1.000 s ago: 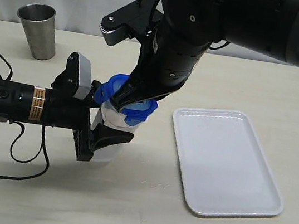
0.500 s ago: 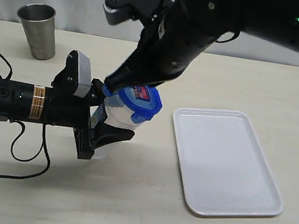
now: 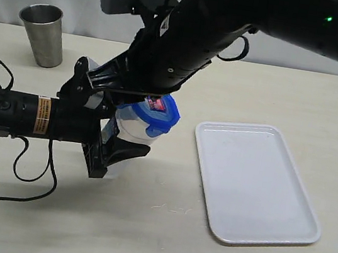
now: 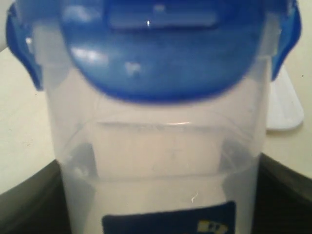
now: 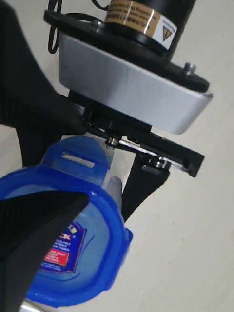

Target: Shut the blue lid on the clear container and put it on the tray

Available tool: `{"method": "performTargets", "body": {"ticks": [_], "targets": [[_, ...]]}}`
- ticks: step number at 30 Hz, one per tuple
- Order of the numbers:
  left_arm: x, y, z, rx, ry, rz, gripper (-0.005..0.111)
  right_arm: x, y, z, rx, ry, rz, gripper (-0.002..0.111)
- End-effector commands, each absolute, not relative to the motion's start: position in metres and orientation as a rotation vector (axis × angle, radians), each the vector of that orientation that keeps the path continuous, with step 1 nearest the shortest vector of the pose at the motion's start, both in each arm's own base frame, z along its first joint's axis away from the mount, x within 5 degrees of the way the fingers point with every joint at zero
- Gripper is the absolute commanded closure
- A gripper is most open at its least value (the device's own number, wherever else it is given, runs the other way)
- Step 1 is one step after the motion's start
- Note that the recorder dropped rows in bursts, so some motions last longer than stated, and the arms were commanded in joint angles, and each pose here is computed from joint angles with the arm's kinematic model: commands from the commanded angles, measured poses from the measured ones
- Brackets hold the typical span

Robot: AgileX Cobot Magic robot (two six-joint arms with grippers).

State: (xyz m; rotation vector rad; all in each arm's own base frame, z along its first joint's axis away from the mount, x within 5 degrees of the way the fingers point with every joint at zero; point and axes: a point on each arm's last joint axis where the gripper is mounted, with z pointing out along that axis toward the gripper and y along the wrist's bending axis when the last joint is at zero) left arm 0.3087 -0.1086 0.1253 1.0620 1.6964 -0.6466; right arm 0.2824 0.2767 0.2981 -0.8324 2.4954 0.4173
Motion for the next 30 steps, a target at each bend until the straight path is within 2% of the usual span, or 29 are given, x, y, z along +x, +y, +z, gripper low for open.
{"method": "performTargets", "body": {"ticks": [1, 7, 10, 13, 14, 17, 19, 22, 30], "targets": [[0.310, -0.111, 0.133, 1.036, 1.658, -0.665, 0.107, 0.287, 0.279, 0.286, -0.855, 2.518, 0.376, 0.062], [0.310, -0.111, 0.133, 1.032, 1.659, -0.665, 0.107, 0.289, 0.277, 0.277, -0.851, 2.564, 0.312, 0.061], [0.310, -0.111, 0.133, 1.028, 1.661, -0.663, 0.107, 0.293, 0.269, 0.267, -0.839, 2.622, 0.150, 0.061], [0.310, -0.111, 0.133, 1.025, 1.662, -0.662, 0.107, 0.295, 0.273, 0.268, -0.824, 2.589, 0.202, 0.061], [0.310, -0.111, 0.133, 1.025, 1.662, -0.662, 0.107, 0.295, 0.276, 0.269, -0.833, 2.565, 0.245, 0.063], [0.310, -0.111, 0.134, 1.021, 1.654, -0.668, 0.107, 0.292, 0.283, 0.265, -0.929, 2.550, 0.322, 0.085], [0.310, -0.111, 0.135, 1.019, 1.646, -0.675, 0.107, 0.293, 0.283, 0.259, -0.958, 2.563, 0.307, 0.091], [0.310, -0.111, 0.135, 1.019, 1.646, -0.675, 0.107, 0.294, 0.284, 0.250, -0.974, 2.591, 0.283, 0.096], [0.310, -0.111, 0.135, 1.019, 1.644, -0.676, 0.107, 0.299, 0.278, 0.242, -0.987, 2.612, 0.137, 0.094]]}}
